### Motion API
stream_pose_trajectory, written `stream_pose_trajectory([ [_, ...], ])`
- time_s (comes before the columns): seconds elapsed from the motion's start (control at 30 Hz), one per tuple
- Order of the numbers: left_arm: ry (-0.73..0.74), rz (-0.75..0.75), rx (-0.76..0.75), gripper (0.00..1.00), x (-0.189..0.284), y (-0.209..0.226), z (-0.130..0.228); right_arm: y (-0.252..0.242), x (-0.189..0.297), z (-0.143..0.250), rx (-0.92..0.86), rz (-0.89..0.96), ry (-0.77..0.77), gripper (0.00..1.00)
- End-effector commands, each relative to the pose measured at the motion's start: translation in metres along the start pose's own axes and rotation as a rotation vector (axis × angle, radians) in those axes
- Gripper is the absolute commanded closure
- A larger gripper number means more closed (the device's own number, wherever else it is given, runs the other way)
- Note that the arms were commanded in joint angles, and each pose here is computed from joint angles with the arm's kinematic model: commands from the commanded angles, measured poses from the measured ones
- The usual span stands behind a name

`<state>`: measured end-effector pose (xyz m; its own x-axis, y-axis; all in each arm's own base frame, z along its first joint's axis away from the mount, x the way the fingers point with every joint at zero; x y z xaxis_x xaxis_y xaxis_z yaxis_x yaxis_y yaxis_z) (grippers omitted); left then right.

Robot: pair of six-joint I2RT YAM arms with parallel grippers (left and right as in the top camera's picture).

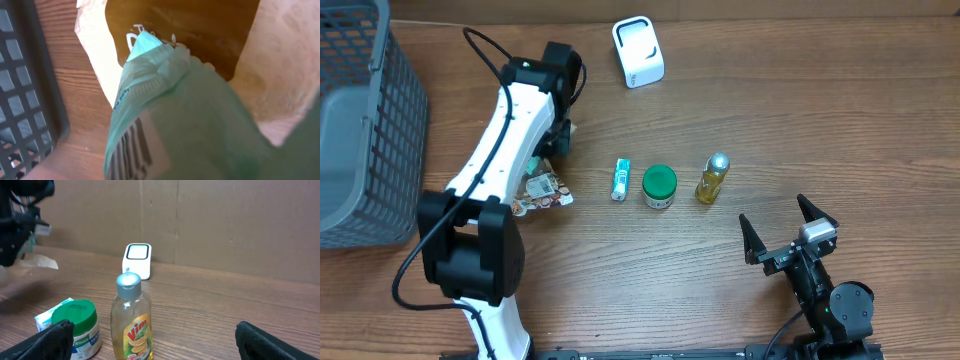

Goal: Scan the item barcode
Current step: 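Lift the bread bag out and carry it forward left of the tissue pack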

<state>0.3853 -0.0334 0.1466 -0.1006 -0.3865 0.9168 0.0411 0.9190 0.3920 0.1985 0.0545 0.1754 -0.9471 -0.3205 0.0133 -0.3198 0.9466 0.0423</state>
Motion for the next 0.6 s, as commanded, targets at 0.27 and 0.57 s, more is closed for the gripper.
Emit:
stream_pose_trajectory([
  [0.27, -0.009, -0.158, -0.188, 0.84, -0.064, -0.009, 0.004, -0.002, 0.0, 0.002, 0.003, 0.013, -0.001, 0.0],
  [0.57, -0.029, -0.168, -0.176, 0.66, -0.066, -0.009, 0.001, -0.002, 0.0, 0.002, 0.003, 0.013, -0.001, 0.0],
])
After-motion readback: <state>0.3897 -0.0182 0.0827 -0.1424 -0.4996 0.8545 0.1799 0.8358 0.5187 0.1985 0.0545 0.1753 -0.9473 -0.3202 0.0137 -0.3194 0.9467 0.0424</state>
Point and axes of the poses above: each gripper's point midway between its finger pads, its own x axis back along the fingers, its own y axis along the line the jaws close on, z = x × y, the point moved 4 cm from there along x, back along the fingers, and after that the axes turned 3 degrees about -x, right-handed, at the moved point
